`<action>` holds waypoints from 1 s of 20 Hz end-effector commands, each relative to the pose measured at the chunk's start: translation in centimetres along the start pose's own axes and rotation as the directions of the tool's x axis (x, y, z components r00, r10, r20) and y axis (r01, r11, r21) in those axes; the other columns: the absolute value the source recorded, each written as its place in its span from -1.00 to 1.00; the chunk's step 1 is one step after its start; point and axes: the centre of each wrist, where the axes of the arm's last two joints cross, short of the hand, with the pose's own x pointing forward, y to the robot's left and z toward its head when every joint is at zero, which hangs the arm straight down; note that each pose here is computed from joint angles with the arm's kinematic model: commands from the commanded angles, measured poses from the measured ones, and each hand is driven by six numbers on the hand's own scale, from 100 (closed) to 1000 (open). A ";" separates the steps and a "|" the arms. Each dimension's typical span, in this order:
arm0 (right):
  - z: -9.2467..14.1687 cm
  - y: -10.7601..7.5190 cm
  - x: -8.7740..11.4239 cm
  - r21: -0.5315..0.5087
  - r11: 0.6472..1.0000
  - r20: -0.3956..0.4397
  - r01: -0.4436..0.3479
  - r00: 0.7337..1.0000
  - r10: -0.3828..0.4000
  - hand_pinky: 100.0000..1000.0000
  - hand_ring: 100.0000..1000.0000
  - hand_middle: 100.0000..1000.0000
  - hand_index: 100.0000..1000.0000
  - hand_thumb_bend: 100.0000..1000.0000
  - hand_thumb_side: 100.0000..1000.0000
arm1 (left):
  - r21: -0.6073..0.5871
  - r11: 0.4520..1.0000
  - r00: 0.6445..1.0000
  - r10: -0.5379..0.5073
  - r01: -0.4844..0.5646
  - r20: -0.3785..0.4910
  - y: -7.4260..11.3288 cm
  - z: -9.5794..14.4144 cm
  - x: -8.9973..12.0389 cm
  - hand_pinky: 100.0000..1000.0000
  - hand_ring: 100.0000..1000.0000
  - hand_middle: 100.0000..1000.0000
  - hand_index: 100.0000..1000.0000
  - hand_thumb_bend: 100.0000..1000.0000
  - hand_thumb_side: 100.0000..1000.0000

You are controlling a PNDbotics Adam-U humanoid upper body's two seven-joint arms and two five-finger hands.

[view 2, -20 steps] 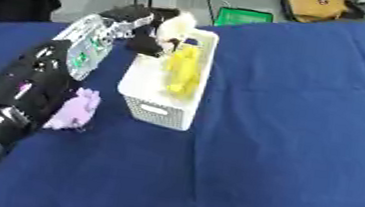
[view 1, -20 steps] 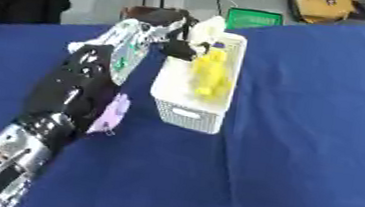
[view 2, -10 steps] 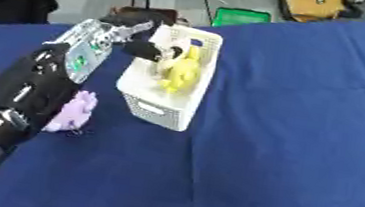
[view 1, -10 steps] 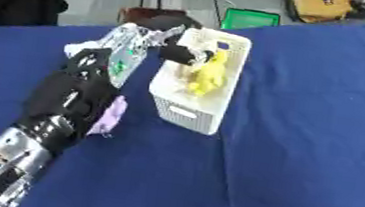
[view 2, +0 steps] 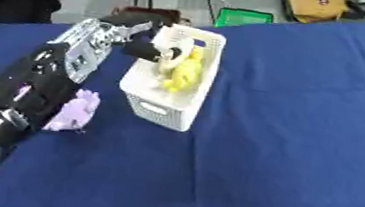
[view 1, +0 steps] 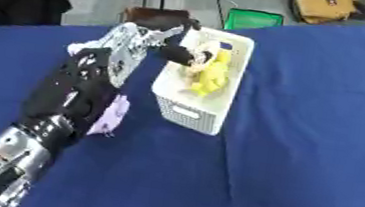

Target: Pick up objects on the table and place them in the box.

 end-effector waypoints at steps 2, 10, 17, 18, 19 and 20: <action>-0.3 -0.2 0.3 -0.007 1.000 0.010 -0.001 1.000 0.001 0.60 0.65 0.26 0.45 -1.00 0.69 | 0.068 0.998 1.000 -0.004 0.003 0.017 4.5 1.5 0.1 0.22 0.50 0.74 0.98 -0.56 0.56; -0.1 -0.7 0.1 -0.009 1.000 0.009 -0.026 1.000 0.026 0.60 0.64 0.26 0.45 -1.00 0.71 | 0.130 0.991 0.994 -0.045 0.031 0.100 9.3 5.1 -0.4 0.17 0.44 0.66 0.93 -0.65 0.73; -0.3 -0.8 0.0 -0.023 0.999 0.013 -0.041 0.999 0.042 0.60 0.64 0.26 0.45 -1.00 0.71 | 0.335 0.942 0.978 -0.090 0.023 0.187 11.9 9.8 -2.9 0.10 0.39 0.61 0.89 -0.75 0.84; -0.3 -0.8 0.0 -0.025 0.999 0.013 -0.042 0.999 0.042 0.60 0.64 0.26 0.45 -1.00 0.72 | 0.364 0.931 0.977 -0.091 0.014 0.195 12.1 10.5 -3.4 0.05 0.35 0.57 0.88 -0.90 0.97; -0.3 -0.8 -0.1 -0.028 0.999 0.014 -0.043 0.999 0.044 0.60 0.64 0.26 0.45 -1.00 0.72 | 0.393 0.920 0.975 -0.091 0.004 0.205 12.2 11.2 -3.8 0.05 0.35 0.57 0.88 -0.90 0.97; -0.3 -0.8 -0.1 -0.031 0.999 0.014 -0.044 0.999 0.045 0.60 0.64 0.26 0.45 -1.00 0.72 | 0.420 0.908 0.973 -0.090 -0.009 0.214 12.3 11.9 -4.3 0.04 0.34 0.56 0.86 -1.00 1.00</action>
